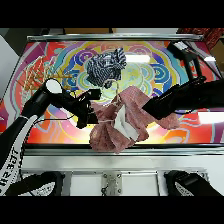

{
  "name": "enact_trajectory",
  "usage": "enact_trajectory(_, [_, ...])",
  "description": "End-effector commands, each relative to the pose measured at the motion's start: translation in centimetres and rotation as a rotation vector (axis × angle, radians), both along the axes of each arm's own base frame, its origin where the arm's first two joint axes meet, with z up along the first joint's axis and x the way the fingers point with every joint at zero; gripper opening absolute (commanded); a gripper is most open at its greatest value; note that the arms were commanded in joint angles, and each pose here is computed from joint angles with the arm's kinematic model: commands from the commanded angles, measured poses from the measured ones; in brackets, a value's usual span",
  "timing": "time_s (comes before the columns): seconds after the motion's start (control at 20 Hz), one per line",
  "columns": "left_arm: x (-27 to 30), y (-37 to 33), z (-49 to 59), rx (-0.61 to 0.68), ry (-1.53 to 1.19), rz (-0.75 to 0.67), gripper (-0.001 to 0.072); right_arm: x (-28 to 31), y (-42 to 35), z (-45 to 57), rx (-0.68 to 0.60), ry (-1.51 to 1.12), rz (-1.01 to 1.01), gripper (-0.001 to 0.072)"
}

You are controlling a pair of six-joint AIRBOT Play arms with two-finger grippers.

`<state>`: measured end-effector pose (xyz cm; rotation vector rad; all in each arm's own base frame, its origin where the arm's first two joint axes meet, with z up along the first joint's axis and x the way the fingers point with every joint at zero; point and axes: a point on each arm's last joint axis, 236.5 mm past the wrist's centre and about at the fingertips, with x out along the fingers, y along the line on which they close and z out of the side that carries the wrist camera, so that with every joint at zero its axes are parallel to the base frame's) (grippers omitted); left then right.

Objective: Fold the clothes and pants, and hang the long-sleeved shirts on hangers.

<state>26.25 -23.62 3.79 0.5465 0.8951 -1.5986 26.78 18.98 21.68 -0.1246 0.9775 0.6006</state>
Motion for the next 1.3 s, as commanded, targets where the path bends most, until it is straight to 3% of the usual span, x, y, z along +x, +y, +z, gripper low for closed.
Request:
enact_trajectory(0.0, [-0.1,0.0,0.0,0.001,0.003,-0.002,0.0016,-0.9,-0.4,1.4,0.117,0.028,0.138,0.0707])
enact_trajectory(0.05, [-0.1,0.0,0.0,0.0,0.003,-0.002,0.0016,0.8,-2.3,1.6,0.116,-0.005,0.079,0.0707])
enact_trajectory(0.1, [-0.1,0.0,0.0,0.0,0.004,-0.003,0.0015,1.6,-2.5,1.9,0.018,-0.161,0.274,0.0706])
enact_trajectory(0.15, [-0.1,0.0,0.0,0.0,0.003,-0.002,0.0016,2.0,-3.2,1.7,0.062,-0.159,0.272,0.0706])
enact_trajectory(0.2, [-0.3,0.1,0.0,0.002,0.012,-0.009,0.0016,2.2,-5.4,2.2,0.369,-0.215,0.338,0.0707])
enact_trajectory(0.25, [-0.4,0.1,0.1,0.002,0.014,-0.012,0.0016,2.2,-9.5,-0.3,0.459,-0.348,0.374,0.0707])
enact_trajectory(0.65, [-0.8,0.2,0.1,0.004,0.026,-0.022,0.0016,1.7,-10.7,-9.3,0.608,-0.247,0.386,0.0707])
enact_trajectory(0.75, [-0.8,0.2,0.1,0.004,0.026,-0.022,0.0016,2.1,-6.7,-10.1,0.693,-0.219,0.504,0.0707])
enact_trajectory(1.1, [-0.8,0.2,0.1,0.005,0.028,-0.024,0.0016,2.3,-4.7,-10.7,0.689,-0.202,0.534,0.0696])
enact_trajectory(1.15, [-0.8,0.2,0.1,0.005,0.029,-0.024,0.0016,2.3,-4.7,-10.7,0.689,-0.201,0.534,0.0643])
enact_trajectory(1.2, [-0.8,0.2,0.1,0.005,0.029,-0.024,0.0016,2.3,-4.7,-10.7,0.69,-0.201,0.535,0.0021])
enact_trajectory(1.25, [-0.8,0.2,0.1,0.005,0.028,-0.024,0.0016,2.3,-4.7,-10.7,0.689,-0.201,0.535,0.0019])
